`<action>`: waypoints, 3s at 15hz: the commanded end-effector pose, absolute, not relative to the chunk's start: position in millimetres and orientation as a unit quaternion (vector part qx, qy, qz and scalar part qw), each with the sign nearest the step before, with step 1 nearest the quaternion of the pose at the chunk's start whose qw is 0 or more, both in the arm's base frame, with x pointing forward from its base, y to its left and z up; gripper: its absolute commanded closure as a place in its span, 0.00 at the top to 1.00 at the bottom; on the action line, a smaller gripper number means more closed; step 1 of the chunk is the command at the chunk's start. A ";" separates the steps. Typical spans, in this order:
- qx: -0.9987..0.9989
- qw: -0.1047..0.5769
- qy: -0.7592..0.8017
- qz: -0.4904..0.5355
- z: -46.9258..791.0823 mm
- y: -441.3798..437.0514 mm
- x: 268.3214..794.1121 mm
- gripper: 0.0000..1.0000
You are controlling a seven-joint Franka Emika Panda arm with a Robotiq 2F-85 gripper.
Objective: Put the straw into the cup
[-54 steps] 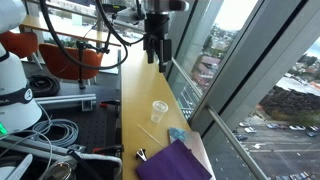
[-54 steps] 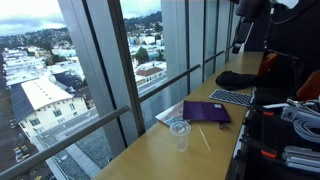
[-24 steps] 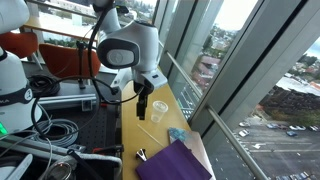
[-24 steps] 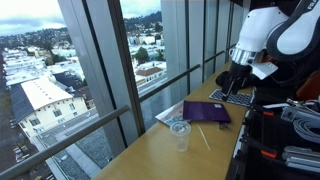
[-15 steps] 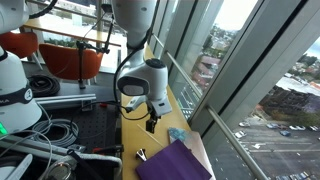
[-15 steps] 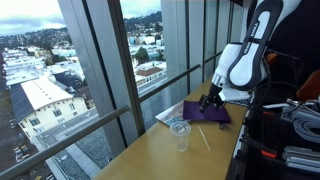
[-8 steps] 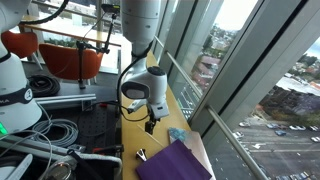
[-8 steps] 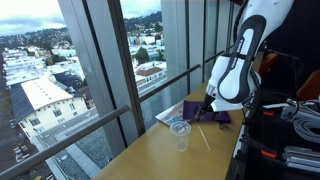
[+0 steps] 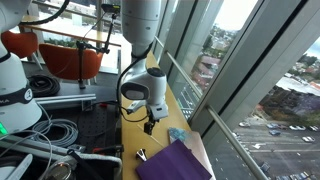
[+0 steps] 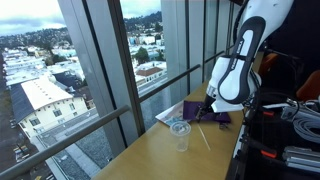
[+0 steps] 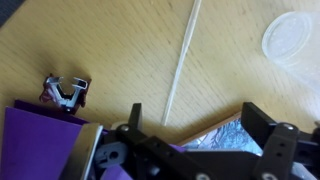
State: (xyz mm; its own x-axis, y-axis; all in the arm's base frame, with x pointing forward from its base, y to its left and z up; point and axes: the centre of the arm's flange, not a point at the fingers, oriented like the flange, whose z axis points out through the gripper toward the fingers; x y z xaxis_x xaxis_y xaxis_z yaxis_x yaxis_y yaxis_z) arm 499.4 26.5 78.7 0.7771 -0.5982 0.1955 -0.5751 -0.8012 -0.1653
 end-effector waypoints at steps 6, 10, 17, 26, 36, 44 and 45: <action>-0.932 0.055 0.348 -0.086 44.0 37.0 517.6 1.00; -0.930 0.065 0.352 -0.080 32.0 43.7 534.2 1.00; -0.922 0.058 0.379 -0.051 -5.8 46.7 541.5 1.00; -0.916 0.060 0.393 -0.049 -10.2 51.9 545.7 0.38; -0.920 0.062 0.384 -0.056 -3.3 66.7 548.4 0.02; -0.927 0.042 0.371 -0.037 27.8 80.9 524.7 0.02; -0.929 0.038 0.367 -0.030 31.8 84.5 520.3 0.02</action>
